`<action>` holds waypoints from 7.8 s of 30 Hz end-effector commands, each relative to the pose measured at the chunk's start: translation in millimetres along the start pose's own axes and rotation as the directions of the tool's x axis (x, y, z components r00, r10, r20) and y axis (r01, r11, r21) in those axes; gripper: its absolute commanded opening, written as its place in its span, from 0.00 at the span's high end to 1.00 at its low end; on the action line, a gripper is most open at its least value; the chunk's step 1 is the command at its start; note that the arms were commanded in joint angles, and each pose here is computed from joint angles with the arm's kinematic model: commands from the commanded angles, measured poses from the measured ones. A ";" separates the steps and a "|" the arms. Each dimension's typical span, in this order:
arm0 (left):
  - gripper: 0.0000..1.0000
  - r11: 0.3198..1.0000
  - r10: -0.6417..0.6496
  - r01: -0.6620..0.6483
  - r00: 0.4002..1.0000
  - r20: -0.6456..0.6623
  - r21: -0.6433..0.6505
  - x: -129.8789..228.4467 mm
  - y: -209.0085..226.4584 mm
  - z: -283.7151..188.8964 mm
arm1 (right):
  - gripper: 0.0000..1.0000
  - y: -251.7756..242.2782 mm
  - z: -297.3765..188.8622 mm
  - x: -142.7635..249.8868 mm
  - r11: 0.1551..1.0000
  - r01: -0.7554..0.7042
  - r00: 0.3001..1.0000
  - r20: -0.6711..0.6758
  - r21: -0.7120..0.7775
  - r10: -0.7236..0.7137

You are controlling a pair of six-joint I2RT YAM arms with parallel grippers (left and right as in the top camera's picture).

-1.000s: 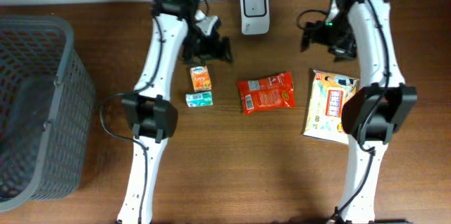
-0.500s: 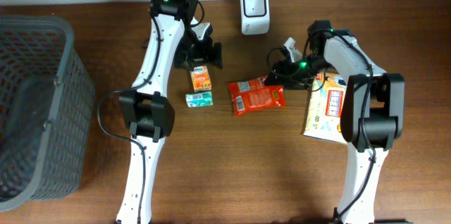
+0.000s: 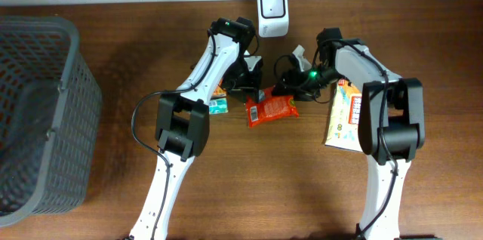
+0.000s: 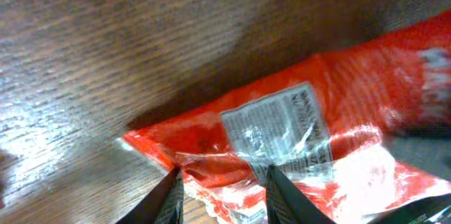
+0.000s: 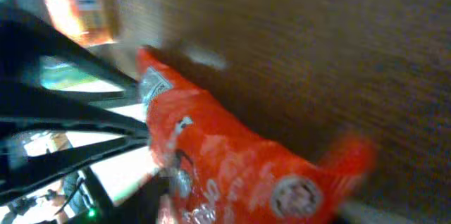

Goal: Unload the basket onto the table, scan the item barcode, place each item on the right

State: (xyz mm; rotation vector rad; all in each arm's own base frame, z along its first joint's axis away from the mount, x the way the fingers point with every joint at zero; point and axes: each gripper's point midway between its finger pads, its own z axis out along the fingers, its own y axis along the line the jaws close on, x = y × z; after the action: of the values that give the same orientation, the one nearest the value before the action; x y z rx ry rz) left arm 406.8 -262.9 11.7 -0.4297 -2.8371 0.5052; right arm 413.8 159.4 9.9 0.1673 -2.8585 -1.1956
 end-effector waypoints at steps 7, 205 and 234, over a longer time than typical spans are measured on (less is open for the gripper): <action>0.50 0.998 -0.060 0.061 0.991 0.119 -0.001 -20.9 32.3 -48.0 | 0.96 -11.6 -50.4 -27.4 0.970 -0.069 0.997 -0.011 0.232 0.074; 0.37 0.954 -0.068 0.178 0.912 0.405 -0.241 41.5 98.6 -81.4 | 0.02 91.6 -188.4 103.7 0.991 -0.033 0.941 0.339 0.129 -0.012; 0.00 0.585 0.792 -0.718 0.606 0.074 -0.377 66.7 84.8 -95.4 | 0.02 71.7 -192.6 102.6 0.969 -0.069 0.937 0.348 0.238 -0.018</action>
State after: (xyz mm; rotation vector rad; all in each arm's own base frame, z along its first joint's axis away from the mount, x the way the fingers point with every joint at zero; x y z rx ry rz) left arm 405.3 -127.8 83.3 -1.6380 -2.9469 0.1158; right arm 320.3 61.9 196.5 -0.1065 -3.2885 -0.9661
